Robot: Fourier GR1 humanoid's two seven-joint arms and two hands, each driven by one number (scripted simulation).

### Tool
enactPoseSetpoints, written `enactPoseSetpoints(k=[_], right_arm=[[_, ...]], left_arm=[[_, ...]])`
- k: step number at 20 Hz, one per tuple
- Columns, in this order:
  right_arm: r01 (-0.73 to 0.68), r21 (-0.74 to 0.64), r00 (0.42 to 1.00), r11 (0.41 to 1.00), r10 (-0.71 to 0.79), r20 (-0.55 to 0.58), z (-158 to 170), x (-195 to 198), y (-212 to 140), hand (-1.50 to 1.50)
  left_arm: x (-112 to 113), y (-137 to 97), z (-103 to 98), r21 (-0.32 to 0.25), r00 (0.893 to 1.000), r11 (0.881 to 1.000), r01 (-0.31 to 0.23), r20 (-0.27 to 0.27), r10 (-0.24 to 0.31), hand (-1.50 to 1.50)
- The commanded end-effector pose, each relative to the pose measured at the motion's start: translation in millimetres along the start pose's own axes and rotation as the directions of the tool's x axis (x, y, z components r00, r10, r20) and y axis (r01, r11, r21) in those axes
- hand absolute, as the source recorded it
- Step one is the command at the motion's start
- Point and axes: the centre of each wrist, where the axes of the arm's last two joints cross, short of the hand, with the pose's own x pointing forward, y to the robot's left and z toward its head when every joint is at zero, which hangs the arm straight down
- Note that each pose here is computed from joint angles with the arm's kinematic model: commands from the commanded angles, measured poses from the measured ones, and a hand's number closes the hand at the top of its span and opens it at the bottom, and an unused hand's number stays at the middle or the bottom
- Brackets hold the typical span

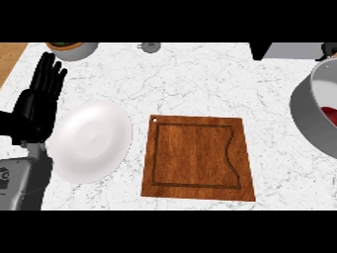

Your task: Pick the pear from the cutting board and place it in the pot

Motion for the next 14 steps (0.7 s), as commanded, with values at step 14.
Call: enactPoseSetpoints(k=[14], right_arm=[[0.399,-0.279,0.914,0.873,-0.403,0.047,58,-17,-94,-1.5]], left_arm=[[3,-5,-2,-0.005,1.0,1.0,0.0,0.016,0.0,0.0]])
